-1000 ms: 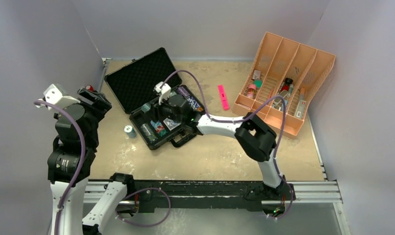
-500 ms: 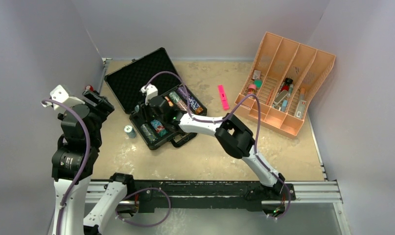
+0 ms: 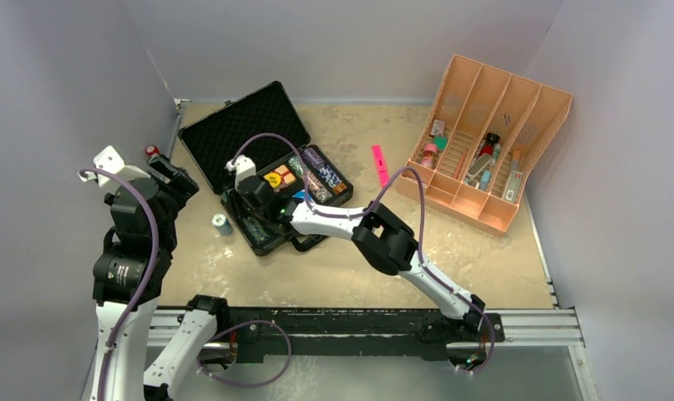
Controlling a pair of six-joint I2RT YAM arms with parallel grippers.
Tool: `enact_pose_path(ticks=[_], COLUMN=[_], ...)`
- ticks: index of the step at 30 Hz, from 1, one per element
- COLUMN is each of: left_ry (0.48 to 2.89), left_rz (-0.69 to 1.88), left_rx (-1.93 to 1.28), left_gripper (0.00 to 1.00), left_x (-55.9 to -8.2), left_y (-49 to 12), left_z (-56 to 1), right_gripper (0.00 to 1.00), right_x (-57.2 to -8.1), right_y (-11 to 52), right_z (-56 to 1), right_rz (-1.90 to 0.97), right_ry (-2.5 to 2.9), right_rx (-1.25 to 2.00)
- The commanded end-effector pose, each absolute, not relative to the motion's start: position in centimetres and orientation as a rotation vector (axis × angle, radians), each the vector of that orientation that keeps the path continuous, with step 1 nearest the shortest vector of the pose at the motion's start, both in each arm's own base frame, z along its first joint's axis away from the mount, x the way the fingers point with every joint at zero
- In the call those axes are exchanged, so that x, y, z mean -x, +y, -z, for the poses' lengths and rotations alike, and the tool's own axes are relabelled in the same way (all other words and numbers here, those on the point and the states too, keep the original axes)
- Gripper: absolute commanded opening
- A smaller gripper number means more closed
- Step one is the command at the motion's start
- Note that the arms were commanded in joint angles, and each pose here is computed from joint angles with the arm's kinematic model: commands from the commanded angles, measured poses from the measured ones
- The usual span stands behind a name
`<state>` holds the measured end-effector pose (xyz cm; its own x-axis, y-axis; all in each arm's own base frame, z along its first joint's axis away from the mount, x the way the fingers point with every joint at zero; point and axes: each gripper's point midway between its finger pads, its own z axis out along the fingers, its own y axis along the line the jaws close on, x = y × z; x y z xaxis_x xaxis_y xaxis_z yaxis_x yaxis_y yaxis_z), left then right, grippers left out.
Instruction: Pack up texas hold em set
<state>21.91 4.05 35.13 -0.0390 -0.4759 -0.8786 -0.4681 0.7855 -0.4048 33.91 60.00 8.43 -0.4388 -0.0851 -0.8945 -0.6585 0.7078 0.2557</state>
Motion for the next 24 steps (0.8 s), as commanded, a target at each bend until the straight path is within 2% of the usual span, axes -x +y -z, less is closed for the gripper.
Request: enact_pose_path(ticks=[1, 9, 21, 24], left_ry=[1.646, 1.658, 1.666, 1.667], left_rz=[0.012, 0.011, 0.001, 0.002], left_rx=[0.741, 0.738, 0.741, 0.740], left_gripper=[0.70, 0.70, 0.70, 0.70], left_x=[-22.0, -22.2, -22.1, -22.1], left_y=[4.0, 3.9, 4.0, 4.0], left_z=[-35.5, -35.0, -34.6, -34.5], right_gripper=[0.00, 0.02, 0.00, 0.04], right_x=[-34.6, -34.1, -33.1, -32.9], right_y=[60.8, 59.4, 58.5, 58.6], right_z=[-14.5, -14.0, -14.5, -14.2], right_rz=[-0.785, -0.734, -0.658, -0.659], right_ry=[1.836, 1.913, 1.941, 1.947], right_rx=[0.455, 0.366, 0.429, 0.450])
